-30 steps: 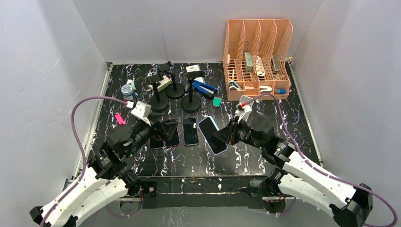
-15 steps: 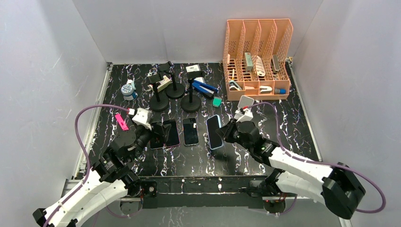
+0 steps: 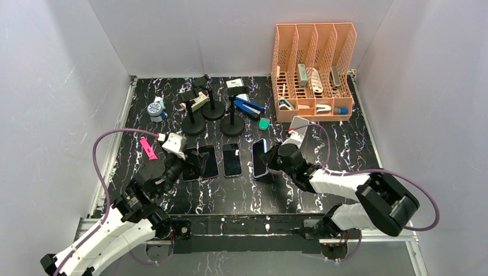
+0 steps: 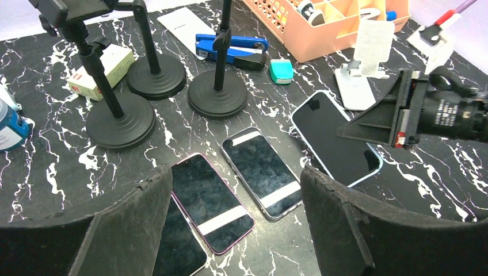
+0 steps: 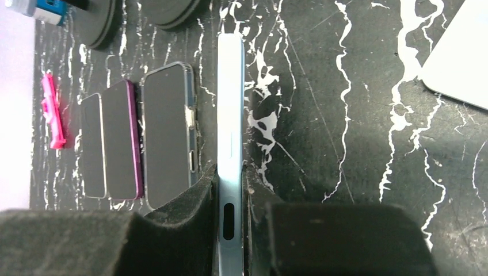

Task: Remove the phone from the phone stand
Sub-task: Place the phone at the center of the board.

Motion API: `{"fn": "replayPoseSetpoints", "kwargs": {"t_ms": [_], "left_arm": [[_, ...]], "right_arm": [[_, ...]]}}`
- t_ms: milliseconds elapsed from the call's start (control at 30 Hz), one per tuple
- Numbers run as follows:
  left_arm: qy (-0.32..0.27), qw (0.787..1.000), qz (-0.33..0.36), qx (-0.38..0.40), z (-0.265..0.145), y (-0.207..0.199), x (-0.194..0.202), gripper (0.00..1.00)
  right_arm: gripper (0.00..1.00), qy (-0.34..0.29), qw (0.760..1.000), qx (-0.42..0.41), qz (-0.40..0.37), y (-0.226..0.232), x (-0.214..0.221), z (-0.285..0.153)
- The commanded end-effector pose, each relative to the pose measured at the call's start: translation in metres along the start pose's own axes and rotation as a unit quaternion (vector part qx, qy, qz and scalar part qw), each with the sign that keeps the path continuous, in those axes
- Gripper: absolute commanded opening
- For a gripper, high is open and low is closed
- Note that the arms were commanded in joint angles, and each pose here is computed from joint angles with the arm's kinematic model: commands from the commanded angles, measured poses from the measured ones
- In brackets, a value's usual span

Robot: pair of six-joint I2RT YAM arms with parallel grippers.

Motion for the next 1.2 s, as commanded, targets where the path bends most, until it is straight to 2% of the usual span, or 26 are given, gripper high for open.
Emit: {"fn": "replayPoseSetpoints", "kwargs": {"t_ms": [0, 600, 1167], "left_arm": [[-0.015, 1.0, 0.003, 0.006, -0.001, -0.001, -0.004, 0.78], [-0.015, 1.0, 0.006, 0.015, 0.0, -0.003, -0.003, 0.78], [-0.015, 1.0, 0.007, 0.016, 0.0, -0.003, -0.002, 0.79]], "right_arm": [[0.01, -0.051, 0.996, -0.075, 0.015, 0.042, -0.035, 0.012], [0.01, 0.011, 0.994, -0.107, 0.024, 0.046, -0.013, 0.038], [0.01, 0.032, 0.99, -0.108, 0.088, 0.045, 0.0, 0.049]]}}
Point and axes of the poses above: each gripper's point midway between its finger pads, its own z axis out along the fingers, its own y axis along the line the jaws close on, x = y × z, the point moved 4 cm from there along -z, back along the fingers, and after that the axes turned 1 degree about z, right-handed, at the moved point
